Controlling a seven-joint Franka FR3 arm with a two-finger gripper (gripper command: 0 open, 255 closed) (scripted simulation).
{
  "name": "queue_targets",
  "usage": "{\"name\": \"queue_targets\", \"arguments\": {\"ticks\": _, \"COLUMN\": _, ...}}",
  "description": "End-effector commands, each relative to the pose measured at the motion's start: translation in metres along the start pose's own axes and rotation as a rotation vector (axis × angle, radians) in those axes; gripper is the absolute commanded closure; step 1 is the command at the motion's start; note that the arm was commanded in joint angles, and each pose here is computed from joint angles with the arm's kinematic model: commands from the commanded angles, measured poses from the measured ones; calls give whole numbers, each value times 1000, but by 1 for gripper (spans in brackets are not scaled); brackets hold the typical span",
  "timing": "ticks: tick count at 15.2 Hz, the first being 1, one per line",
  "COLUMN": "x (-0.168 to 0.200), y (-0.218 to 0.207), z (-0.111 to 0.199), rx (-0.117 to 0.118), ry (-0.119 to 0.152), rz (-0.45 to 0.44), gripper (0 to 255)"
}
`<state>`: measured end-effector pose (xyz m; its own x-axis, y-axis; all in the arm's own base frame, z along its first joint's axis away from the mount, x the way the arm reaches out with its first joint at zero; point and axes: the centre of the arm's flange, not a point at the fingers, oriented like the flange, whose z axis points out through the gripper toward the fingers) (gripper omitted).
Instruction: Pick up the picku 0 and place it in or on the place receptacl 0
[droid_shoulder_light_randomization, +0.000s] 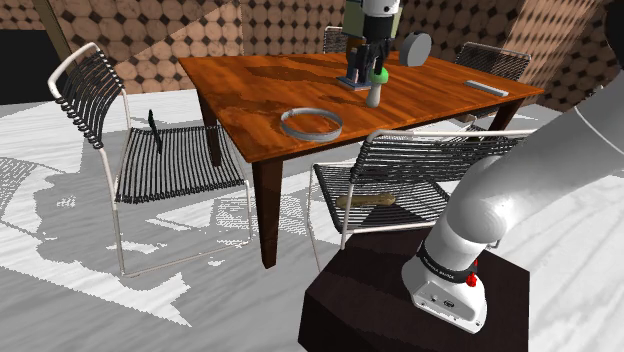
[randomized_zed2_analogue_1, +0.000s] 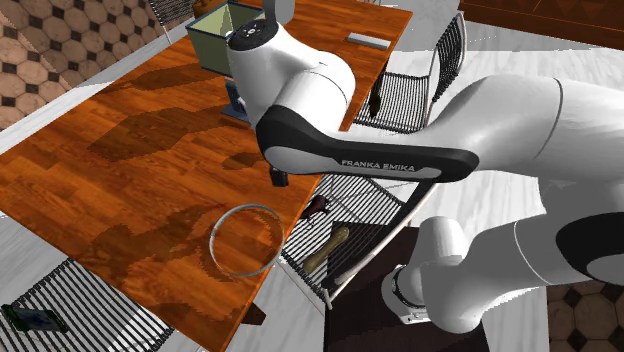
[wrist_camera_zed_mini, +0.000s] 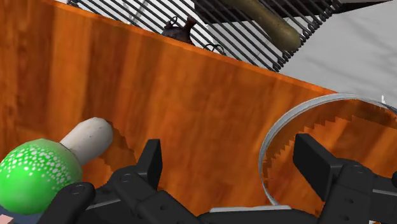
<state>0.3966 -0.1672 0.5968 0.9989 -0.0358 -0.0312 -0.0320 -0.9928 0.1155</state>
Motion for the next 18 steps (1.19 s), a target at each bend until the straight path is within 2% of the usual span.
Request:
{"name": "queue_targets", "arguments": {"ticks": 1, "x": 15, "y": 19, "z": 6, "rx": -32, "ry": -17, "rz": -6, "gripper": 0}}
{"name": "queue_targets", "arguments": {"ticks": 13, "x": 91, "y": 133, "z": 22, "rx": -209, "ry": -111, "rz": -34, "gripper": 0}}
{"name": "queue_targets", "arguments": {"ticks": 18, "x": 88, "y": 139, "z": 47, "rx": -209, "ry": -111, "rz": -34, "gripper": 0}}
